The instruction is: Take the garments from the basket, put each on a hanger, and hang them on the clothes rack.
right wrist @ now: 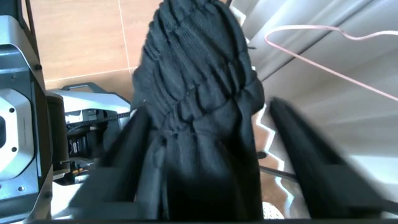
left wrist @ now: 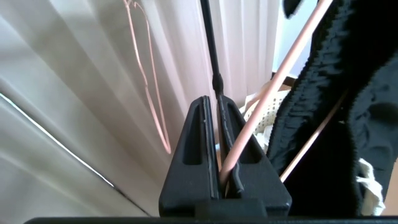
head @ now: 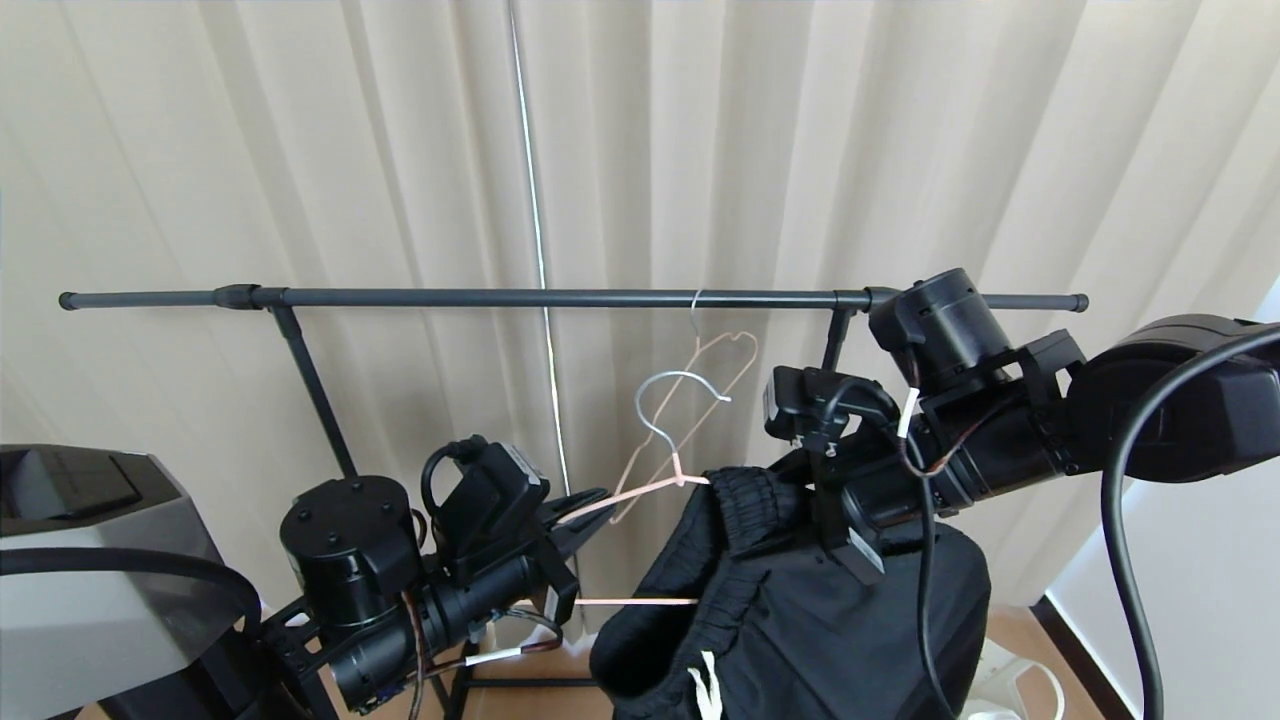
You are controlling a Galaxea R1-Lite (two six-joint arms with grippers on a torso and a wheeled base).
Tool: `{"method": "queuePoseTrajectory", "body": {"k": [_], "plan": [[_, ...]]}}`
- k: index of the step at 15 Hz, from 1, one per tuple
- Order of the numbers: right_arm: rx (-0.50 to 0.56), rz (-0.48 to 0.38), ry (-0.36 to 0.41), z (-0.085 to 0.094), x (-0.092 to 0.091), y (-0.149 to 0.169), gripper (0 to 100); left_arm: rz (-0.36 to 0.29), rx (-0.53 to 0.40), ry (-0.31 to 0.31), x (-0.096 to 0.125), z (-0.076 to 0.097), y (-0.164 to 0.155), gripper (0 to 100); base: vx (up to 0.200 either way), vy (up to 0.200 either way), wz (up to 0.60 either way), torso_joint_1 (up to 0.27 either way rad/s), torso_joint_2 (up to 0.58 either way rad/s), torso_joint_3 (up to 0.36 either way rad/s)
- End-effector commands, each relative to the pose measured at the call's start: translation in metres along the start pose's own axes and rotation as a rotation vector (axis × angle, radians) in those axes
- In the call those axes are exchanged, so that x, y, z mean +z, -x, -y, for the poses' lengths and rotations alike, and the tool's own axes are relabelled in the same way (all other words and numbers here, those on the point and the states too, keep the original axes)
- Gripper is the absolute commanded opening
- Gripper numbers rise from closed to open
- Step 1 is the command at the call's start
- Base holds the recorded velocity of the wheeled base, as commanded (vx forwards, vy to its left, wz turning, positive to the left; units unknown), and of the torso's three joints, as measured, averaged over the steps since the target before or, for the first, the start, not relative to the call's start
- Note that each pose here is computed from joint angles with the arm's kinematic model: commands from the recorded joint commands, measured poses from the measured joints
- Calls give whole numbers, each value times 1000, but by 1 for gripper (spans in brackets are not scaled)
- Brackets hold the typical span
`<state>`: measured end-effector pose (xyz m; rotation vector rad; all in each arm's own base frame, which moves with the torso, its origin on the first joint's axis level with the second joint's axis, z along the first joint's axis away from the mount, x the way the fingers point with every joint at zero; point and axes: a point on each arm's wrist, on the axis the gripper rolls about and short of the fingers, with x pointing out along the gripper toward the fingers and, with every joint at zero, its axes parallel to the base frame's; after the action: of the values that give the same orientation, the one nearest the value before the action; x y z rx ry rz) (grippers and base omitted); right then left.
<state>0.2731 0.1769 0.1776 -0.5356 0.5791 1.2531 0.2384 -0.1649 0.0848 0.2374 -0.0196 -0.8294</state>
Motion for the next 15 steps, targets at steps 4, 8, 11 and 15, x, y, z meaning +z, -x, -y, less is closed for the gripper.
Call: {"method": "queuePoseTrajectory", "body": {"k": [4,8,11,15], "plan": [[-9,8,2,1,1,3,0,-1,8,2,-1,-3,0,0,0,0,0,0,0,0],[-14,14,7,0,3,6,0,0,18,0,-2,-6,0,0,0,0,0,0,0,0],[-18,20,11,-1,4,9,0,0,19,-1,-2,-7,0,0,0,0,0,0,0,0],[-22,27,16,-4,5,13,0,4,6,-5,-1,-6,0,100,0,0,0,0,0,0]]}}
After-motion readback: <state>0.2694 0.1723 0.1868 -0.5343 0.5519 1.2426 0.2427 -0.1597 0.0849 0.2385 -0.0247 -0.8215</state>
